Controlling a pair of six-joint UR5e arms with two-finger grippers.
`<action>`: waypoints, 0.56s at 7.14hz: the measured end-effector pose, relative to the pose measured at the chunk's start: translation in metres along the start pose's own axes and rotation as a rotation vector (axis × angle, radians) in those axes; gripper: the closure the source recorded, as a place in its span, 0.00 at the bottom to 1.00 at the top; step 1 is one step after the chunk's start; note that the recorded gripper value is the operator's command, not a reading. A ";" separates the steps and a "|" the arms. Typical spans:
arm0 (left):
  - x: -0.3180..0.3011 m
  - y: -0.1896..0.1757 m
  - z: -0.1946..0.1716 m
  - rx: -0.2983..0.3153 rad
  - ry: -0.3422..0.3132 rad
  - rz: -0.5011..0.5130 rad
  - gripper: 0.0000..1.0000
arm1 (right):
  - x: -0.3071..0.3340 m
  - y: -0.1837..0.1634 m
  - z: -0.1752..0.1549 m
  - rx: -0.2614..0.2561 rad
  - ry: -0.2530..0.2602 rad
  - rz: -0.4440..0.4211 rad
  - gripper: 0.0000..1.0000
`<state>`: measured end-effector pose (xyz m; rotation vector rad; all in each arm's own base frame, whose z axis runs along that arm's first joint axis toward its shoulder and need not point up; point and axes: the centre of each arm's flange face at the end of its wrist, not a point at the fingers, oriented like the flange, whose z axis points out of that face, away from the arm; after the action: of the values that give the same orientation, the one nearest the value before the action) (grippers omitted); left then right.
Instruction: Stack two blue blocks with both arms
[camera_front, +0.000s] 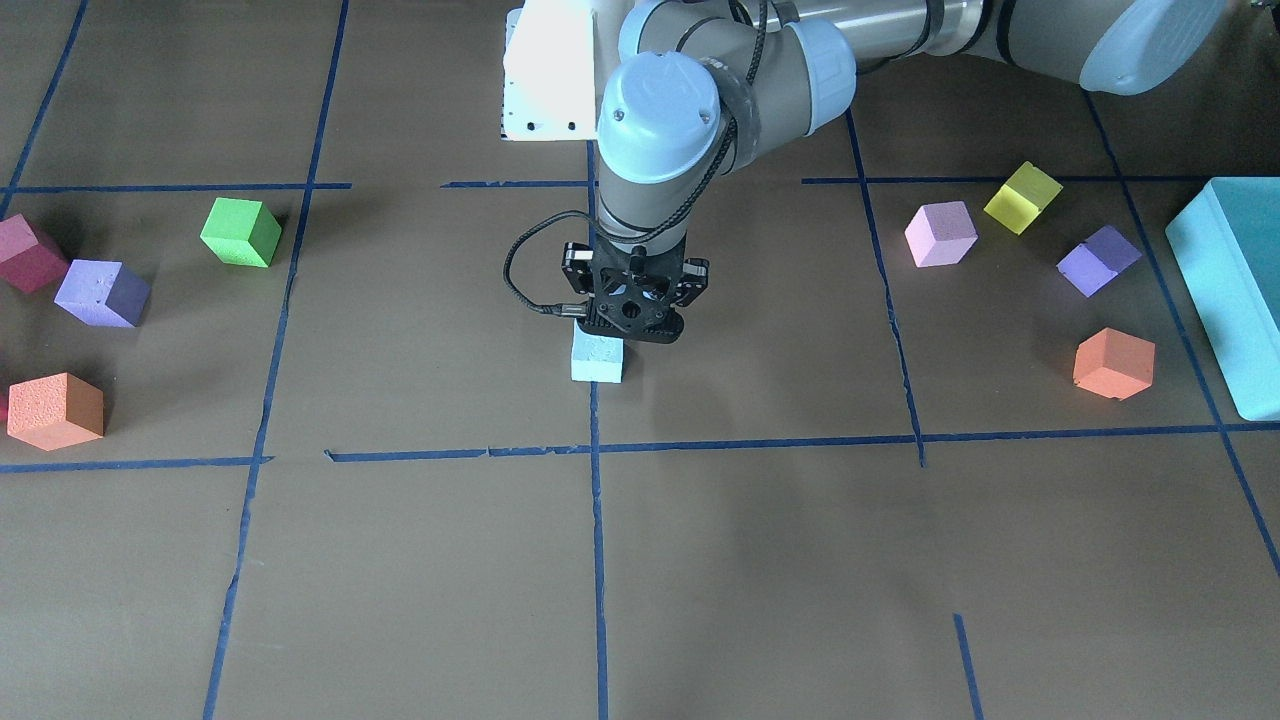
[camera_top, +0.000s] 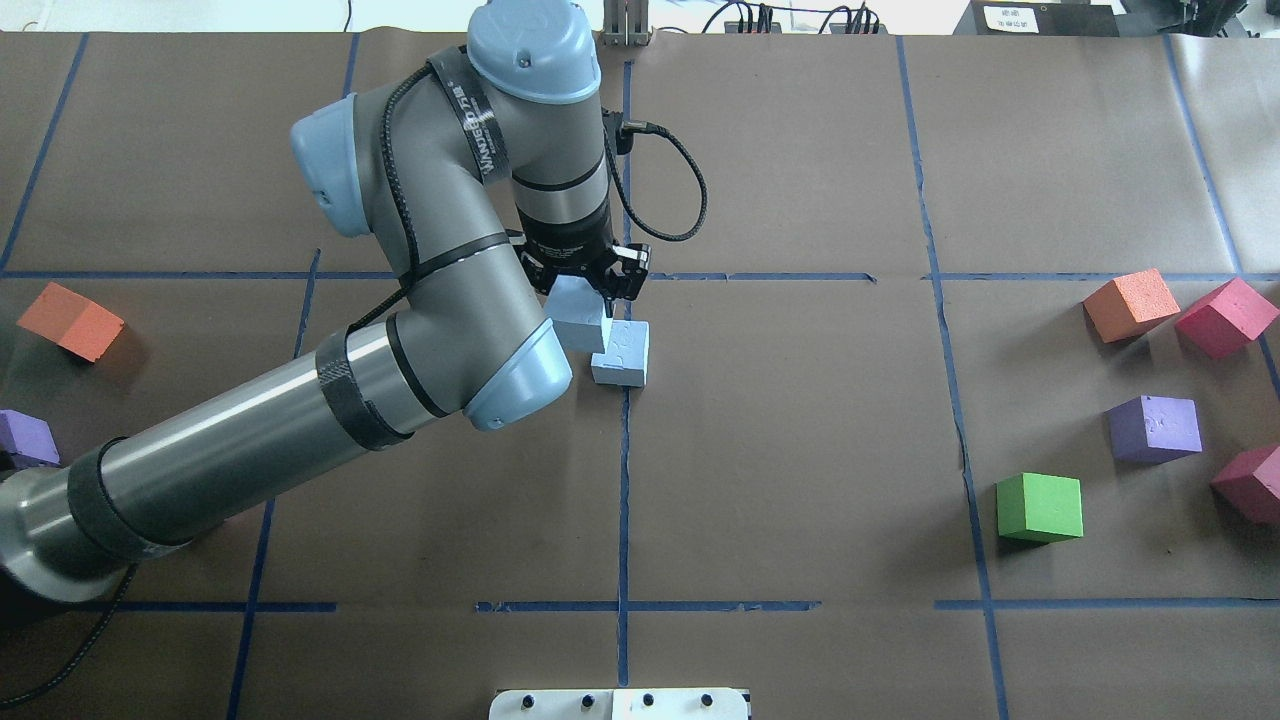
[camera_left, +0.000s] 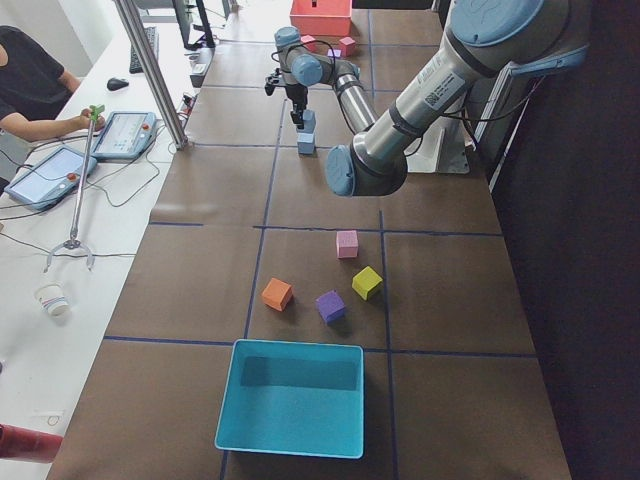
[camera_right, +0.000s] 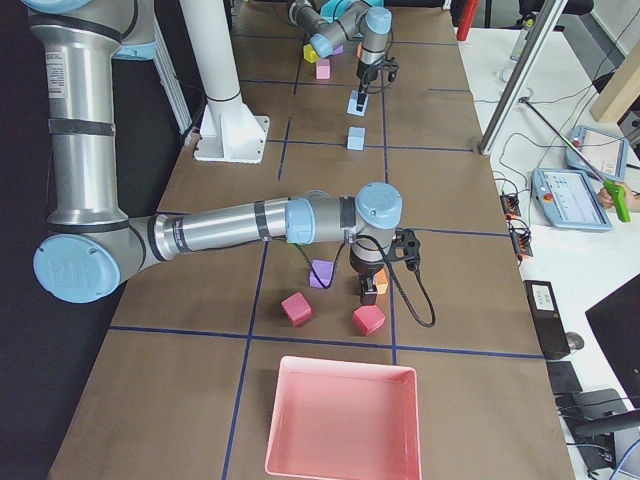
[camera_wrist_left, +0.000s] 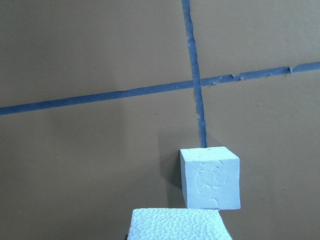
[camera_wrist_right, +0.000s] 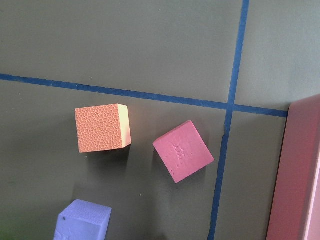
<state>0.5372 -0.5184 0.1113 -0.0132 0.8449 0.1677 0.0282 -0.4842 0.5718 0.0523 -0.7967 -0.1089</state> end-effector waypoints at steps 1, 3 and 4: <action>0.013 -0.005 0.005 -0.004 0.000 -0.007 0.99 | 0.009 0.007 0.002 0.006 0.002 0.010 0.01; 0.028 -0.013 0.024 0.001 0.000 -0.019 0.99 | 0.022 0.018 0.005 0.033 0.003 0.008 0.01; 0.028 -0.017 0.034 0.009 0.002 -0.023 0.98 | 0.024 0.020 0.005 0.038 0.001 0.008 0.00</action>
<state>0.5835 -0.5286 0.1116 -0.0148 0.8475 0.1423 0.0427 -0.4673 0.5940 0.0845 -0.7975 -0.0860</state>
